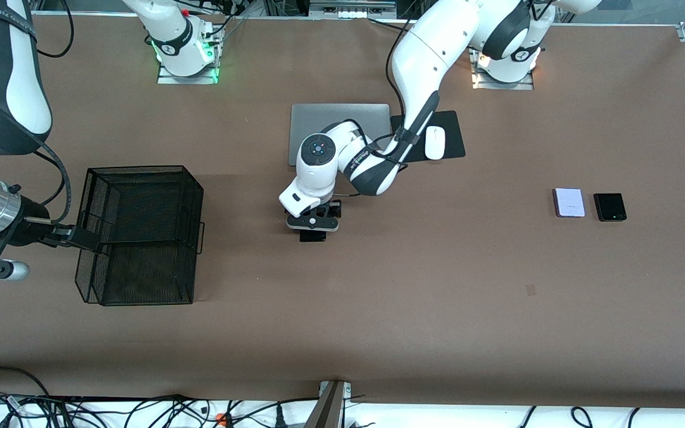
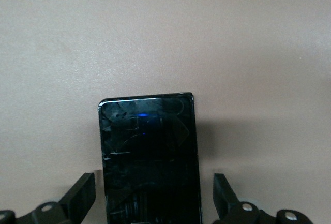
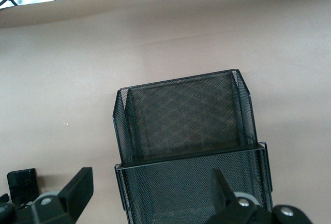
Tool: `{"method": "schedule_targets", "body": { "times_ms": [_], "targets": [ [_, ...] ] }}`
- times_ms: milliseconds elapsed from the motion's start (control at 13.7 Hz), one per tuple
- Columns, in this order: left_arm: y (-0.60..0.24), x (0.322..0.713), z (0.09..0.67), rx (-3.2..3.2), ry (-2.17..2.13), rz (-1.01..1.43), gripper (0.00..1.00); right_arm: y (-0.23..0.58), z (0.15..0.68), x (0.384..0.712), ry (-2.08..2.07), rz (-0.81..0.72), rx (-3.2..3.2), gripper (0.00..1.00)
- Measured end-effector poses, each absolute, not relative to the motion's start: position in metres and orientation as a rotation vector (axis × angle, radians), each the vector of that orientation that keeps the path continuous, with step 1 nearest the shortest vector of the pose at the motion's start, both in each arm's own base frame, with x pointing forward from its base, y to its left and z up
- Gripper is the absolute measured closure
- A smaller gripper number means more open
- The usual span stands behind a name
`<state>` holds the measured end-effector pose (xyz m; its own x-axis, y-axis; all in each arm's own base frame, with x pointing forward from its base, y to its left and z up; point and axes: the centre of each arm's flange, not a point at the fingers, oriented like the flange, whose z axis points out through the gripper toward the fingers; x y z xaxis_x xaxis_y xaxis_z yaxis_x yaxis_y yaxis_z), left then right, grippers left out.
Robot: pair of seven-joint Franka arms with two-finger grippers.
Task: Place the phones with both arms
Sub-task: 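Carry the black phone to mid-table and release it with the left gripper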
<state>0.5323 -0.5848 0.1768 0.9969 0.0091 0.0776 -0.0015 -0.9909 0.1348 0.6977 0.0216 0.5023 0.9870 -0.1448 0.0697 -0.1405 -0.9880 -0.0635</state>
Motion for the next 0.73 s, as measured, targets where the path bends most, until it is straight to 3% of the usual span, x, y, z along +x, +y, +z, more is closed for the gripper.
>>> {"method": "schedule_targets", "body": {
  "times_ms": [292,511,730],
  "targets": [
    [-0.575,0.554,0.201,3.004,0.072,0.178,0.00,0.022,0.502,0.698,0.220,-0.114,-3.073,0.00],
    [-0.540,0.592,0.257,3.011,0.173,0.192,0.00,0.022,0.502,0.698,0.220,-0.113,-3.074,0.00],
    [-0.476,0.627,0.298,3.070,0.310,0.100,0.00,0.022,0.496,0.690,0.216,-0.001,-3.086,0.00]
  ]
}}
